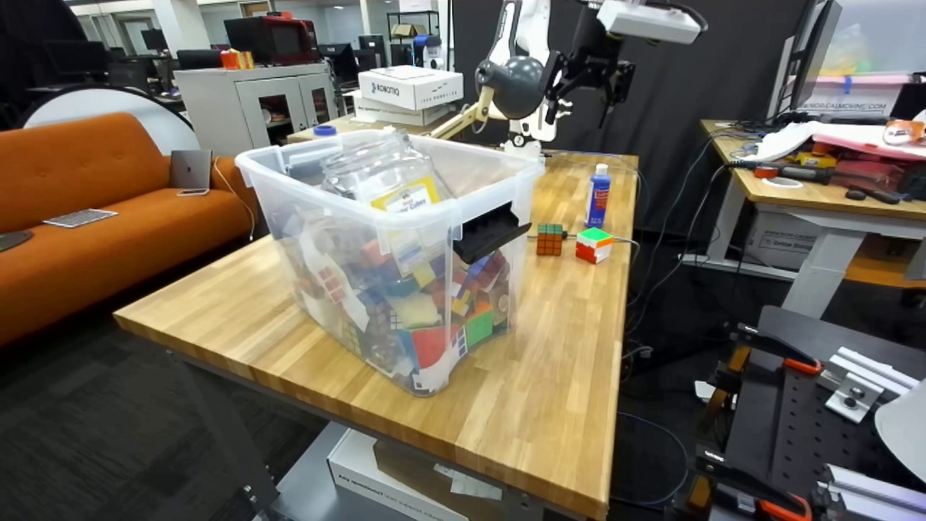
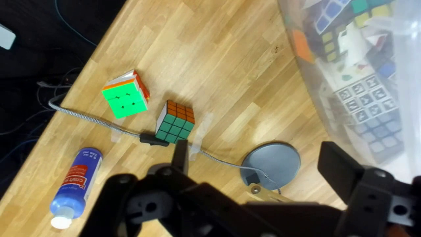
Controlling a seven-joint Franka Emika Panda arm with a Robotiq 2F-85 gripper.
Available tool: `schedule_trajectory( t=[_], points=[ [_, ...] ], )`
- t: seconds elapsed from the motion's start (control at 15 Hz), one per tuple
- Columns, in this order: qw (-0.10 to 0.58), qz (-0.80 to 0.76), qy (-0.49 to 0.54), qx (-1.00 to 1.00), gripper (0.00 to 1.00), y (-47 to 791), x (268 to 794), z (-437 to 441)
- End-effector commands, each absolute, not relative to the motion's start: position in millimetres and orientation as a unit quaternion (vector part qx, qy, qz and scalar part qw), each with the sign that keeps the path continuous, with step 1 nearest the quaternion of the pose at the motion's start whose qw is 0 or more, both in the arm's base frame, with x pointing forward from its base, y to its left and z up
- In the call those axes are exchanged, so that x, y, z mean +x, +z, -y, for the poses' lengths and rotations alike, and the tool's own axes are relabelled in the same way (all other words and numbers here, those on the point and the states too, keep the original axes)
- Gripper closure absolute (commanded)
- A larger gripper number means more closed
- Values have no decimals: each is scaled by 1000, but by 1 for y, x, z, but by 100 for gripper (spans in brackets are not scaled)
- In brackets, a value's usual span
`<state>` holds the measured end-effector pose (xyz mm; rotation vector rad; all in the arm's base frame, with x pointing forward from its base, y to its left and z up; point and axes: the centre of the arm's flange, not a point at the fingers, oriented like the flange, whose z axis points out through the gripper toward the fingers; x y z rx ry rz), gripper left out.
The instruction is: Put the smaller Rubik's cube in the storage box
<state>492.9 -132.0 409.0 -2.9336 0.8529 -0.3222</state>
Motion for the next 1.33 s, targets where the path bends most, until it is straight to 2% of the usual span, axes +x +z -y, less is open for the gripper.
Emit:
schedule_trajectory(
  t=[0.0,0.07,0.13,0.8,1.27],
  points=[
    [23,-343,-79,-936,0,373,536,163],
    [17,-359,-65,-931,0,359,543,171],
    [23,-333,-77,-940,0,367,517,160],
    [22,-334,-76,-939,0,365,520,160],
    [52,-374,-77,-923,0,335,574,195]
  ],
)
